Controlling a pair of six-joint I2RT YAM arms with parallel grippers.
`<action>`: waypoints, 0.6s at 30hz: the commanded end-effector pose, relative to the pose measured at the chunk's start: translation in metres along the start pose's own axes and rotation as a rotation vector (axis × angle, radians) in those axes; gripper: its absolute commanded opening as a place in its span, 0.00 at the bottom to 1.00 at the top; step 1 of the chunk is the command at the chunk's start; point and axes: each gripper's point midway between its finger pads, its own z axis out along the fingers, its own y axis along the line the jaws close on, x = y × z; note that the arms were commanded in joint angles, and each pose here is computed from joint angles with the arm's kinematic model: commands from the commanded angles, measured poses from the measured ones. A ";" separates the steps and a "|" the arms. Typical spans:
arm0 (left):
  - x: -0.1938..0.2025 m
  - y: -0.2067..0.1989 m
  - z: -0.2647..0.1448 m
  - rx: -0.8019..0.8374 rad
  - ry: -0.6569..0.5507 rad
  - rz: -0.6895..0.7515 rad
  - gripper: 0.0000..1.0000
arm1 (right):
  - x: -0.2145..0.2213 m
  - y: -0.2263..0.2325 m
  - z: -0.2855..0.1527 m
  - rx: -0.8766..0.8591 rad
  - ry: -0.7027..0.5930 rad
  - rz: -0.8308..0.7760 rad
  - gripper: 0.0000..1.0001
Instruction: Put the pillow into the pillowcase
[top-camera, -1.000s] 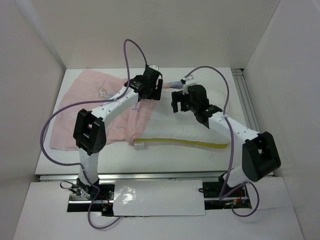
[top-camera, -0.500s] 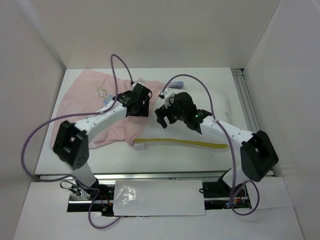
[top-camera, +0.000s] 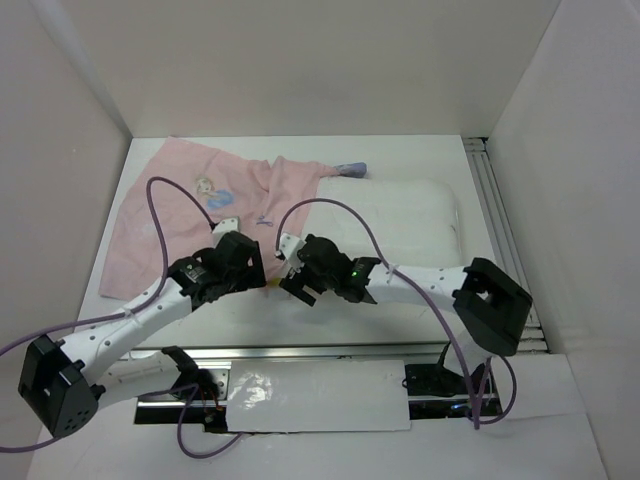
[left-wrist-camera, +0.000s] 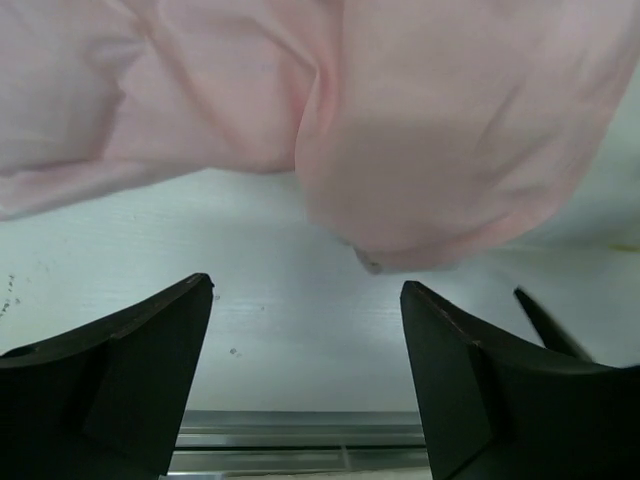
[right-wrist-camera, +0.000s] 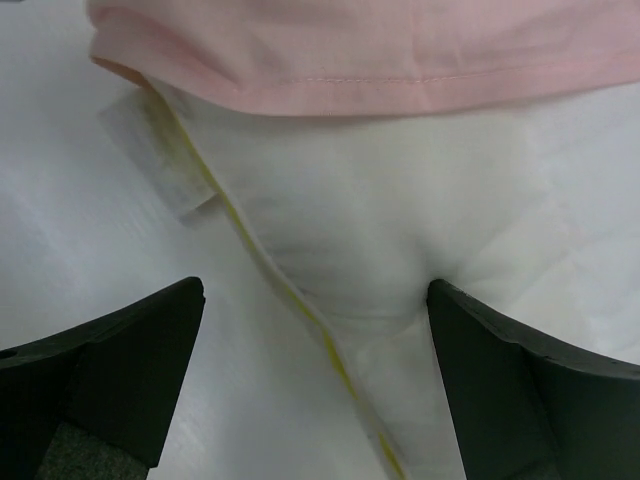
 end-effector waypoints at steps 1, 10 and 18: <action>0.009 -0.014 -0.001 0.081 0.007 -0.069 0.88 | -0.004 -0.019 0.017 0.115 -0.016 -0.060 1.00; 0.013 -0.044 0.007 0.183 -0.050 -0.023 0.82 | -0.017 -0.024 0.023 0.150 -0.095 0.026 0.30; 0.007 -0.046 0.030 0.080 -0.052 0.018 0.70 | -0.019 -0.029 0.016 0.144 -0.110 0.073 0.09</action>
